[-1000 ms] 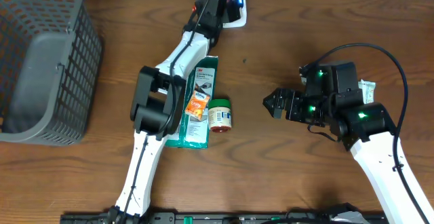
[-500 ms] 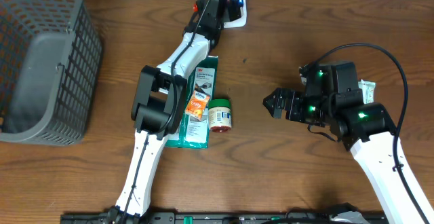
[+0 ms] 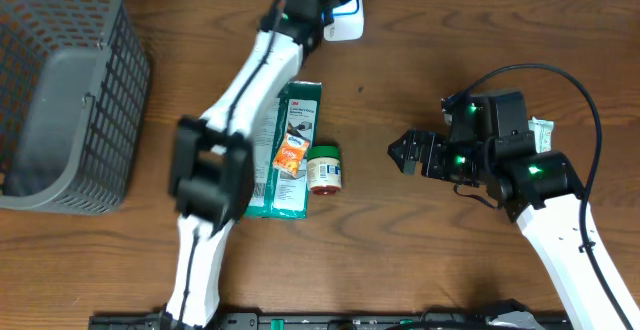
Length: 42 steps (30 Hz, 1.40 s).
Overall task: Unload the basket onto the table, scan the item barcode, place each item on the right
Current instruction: 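Hold the red packet with the left gripper in front of the scanner, then carry the red packet right with the left gripper and release it by the swab tub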
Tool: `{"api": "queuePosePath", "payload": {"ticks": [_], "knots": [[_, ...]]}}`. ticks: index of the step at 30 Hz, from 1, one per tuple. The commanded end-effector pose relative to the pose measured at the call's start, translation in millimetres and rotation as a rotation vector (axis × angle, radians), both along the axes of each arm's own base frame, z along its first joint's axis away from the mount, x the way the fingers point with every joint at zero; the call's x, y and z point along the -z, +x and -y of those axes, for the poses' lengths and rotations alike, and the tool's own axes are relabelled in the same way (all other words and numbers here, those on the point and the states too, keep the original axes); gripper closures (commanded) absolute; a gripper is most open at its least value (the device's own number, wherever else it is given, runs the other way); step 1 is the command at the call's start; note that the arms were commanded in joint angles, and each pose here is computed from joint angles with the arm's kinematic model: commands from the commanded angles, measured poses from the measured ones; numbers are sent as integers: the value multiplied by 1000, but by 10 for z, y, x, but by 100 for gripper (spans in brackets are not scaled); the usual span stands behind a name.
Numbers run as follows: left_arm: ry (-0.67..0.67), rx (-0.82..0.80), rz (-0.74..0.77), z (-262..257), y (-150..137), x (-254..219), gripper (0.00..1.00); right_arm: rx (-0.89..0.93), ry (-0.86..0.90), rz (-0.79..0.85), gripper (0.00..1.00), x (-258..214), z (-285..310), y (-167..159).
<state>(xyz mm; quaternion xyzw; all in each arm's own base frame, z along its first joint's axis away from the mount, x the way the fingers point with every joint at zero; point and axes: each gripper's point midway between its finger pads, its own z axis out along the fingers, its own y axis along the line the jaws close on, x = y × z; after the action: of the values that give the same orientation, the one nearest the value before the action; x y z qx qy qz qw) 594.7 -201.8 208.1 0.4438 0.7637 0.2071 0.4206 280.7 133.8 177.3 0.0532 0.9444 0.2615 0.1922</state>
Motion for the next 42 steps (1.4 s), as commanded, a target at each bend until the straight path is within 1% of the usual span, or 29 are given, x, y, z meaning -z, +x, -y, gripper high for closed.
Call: {"api": "queuePosePath", "payload": {"ticks": [1, 4, 6, 9, 12, 16, 17, 19, 21, 22, 26, 27, 31, 33, 37, 42], "knots": [[-417, -20, -65, 245, -559, -829, 93, -12, -7, 19, 1, -41, -6, 13], [-636, -36, -260, 364, -1073, -989, 93, -12, -7, 20, 1, -42, -6, 14], [-754, -83, -375, 397, -1333, -1046, 93, -12, -7, 19, 1, -41, -6, 13], [-893, -173, -534, 450, -1608, -1039, 93, -12, -7, 19, 1, -41, -6, 13], [-961, -253, -651, 534, -1762, -934, 93, -12, 0, 48, 1, -80, -20, 70], [-1003, -324, -717, 680, -1858, -794, 93, -21, 14, 62, 1, -108, -47, 89], [-999, -333, -741, 743, -1914, -730, 93, -41, 4, 39, 1, -70, -41, 24], [-976, -339, -760, 794, -1979, -643, 93, -53, 7, 63, 1, -110, -31, 56], [-955, -348, -788, 843, -2055, -535, 93, -23, 9, 62, 17, -201, 59, 64], [-949, -363, -806, 862, -2094, -476, 93, -2, 3, 63, 21, -269, 128, 67], [-922, -428, -887, 983, -2285, -129, 93, 113, -77, 110, 31, -666, 553, 84], [-919, -437, -902, 1026, -2325, -42, 93, 139, -95, 119, 32, -771, 657, 73], [-911, -402, -931, 1305, -2482, 325, 93, 227, -141, 117, 30, -1013, 953, -4], [-939, -390, -937, 1457, -2539, 477, 93, 259, -171, 110, 28, -1047, 1074, -40], [-976, -335, -937, 1703, -2654, 647, 93, 325, -247, 74, 26, -987, 1304, -104], [-993, -260, -941, 2028, -2916, 778, 93, 370, -290, 40, 25, -938, 1446, -169]]}}
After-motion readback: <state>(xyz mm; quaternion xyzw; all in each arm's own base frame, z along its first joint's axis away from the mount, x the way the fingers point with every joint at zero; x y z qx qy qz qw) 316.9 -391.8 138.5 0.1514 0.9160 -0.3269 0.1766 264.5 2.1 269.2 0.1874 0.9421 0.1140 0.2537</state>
